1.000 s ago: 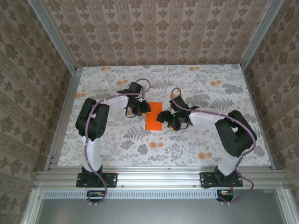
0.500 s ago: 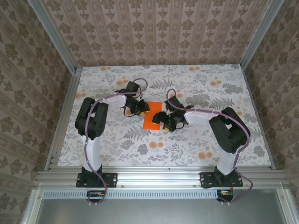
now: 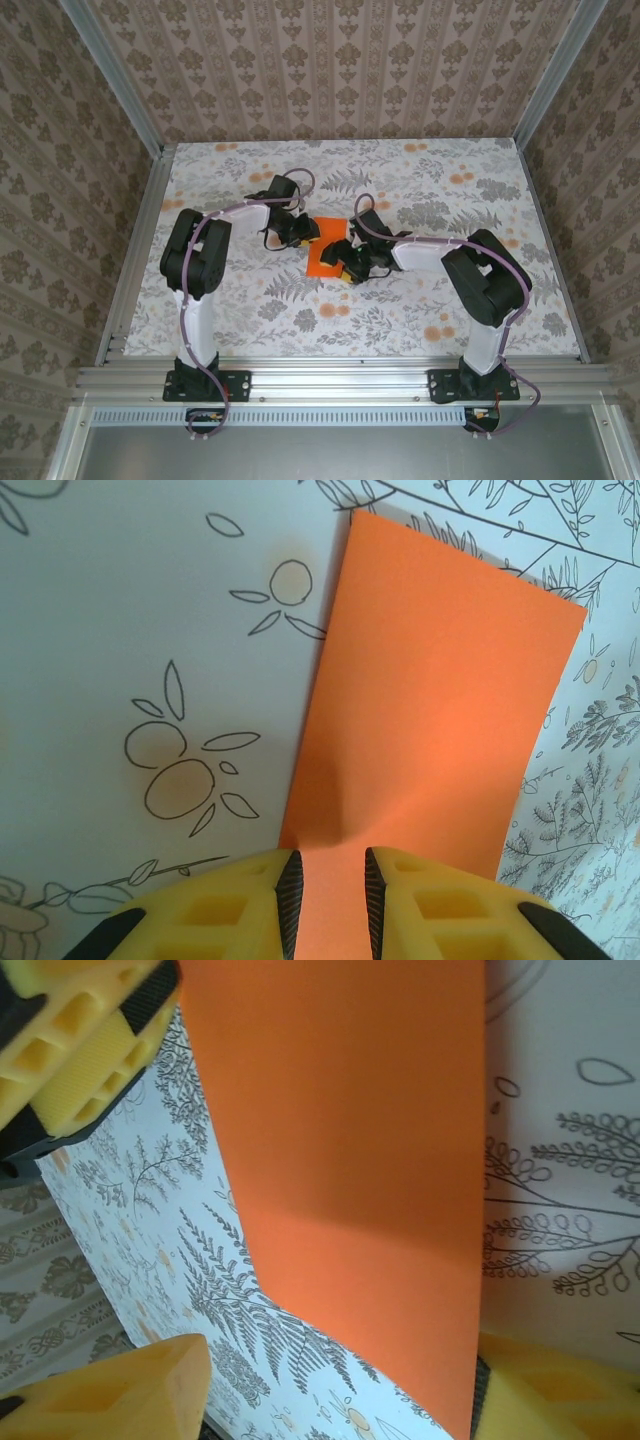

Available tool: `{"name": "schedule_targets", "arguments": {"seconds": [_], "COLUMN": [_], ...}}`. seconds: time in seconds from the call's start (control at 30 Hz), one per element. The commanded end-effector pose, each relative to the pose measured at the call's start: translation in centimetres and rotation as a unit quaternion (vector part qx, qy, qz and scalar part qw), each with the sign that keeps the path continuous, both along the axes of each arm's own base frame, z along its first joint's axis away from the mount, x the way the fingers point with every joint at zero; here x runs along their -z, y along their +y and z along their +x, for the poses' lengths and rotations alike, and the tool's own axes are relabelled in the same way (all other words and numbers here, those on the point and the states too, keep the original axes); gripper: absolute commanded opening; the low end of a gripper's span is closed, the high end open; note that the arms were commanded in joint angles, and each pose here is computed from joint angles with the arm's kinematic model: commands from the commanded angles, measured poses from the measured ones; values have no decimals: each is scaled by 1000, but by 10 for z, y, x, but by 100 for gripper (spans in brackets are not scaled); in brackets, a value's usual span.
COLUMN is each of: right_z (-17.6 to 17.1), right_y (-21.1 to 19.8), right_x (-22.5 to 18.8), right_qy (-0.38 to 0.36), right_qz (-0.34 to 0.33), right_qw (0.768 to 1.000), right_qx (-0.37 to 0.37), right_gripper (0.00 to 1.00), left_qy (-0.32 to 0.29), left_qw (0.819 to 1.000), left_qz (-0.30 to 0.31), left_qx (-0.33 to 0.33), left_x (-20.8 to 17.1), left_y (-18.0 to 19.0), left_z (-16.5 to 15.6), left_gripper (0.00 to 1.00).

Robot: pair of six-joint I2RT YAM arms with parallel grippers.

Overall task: Fold a paper plane with a square sheet of paper (pick it up from the middle)
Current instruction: Third fold the triangle at the center of the table.

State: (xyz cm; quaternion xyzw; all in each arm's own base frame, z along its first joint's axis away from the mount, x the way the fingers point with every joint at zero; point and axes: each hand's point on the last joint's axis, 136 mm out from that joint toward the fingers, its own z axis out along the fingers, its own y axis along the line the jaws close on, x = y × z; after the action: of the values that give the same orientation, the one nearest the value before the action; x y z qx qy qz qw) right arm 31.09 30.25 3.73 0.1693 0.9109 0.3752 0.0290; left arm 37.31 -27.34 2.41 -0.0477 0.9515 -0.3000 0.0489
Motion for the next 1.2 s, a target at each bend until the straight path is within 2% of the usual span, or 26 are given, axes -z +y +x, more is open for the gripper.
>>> {"name": "schedule_targets", "arguments": {"seconds": [0.0,0.17,0.4,0.63,0.67,0.77,1.03,1.17], "right_z": [0,-3,-8,-2,-3,-4,-32,-51], "right_y": [6,-2,-16,-16,-17,-24,-35,-41], "right_x": [-8,-6,-3,-1,1,1,-3,-4], "right_qy": [1,2,-5,-10,-9,-8,11,29], "right_qz": [30,18,-8,-9,-15,-34,-76,-89], "right_qw": [999,999,999,998,998,998,997,994], "right_qx": [16,30,44,53,54,55,-18,-58], "right_gripper": [59,43,35,22,19,0,0,0], "left_qy": [56,55,53,51,51,45,-36,-47], "left_qw": [998,998,998,998,998,999,996,994], "left_qz": [35,34,33,33,33,26,-75,-98], "left_qx": [-8,-8,-8,-8,-7,-6,19,28], "left_x": [31,30,29,27,26,22,-47,-57], "left_y": [15,16,15,16,15,14,-14,-21], "left_z": [-24,-24,-24,-24,-25,-24,-20,-25], "left_gripper": [27,27,27,27,27,27,40,43]}}
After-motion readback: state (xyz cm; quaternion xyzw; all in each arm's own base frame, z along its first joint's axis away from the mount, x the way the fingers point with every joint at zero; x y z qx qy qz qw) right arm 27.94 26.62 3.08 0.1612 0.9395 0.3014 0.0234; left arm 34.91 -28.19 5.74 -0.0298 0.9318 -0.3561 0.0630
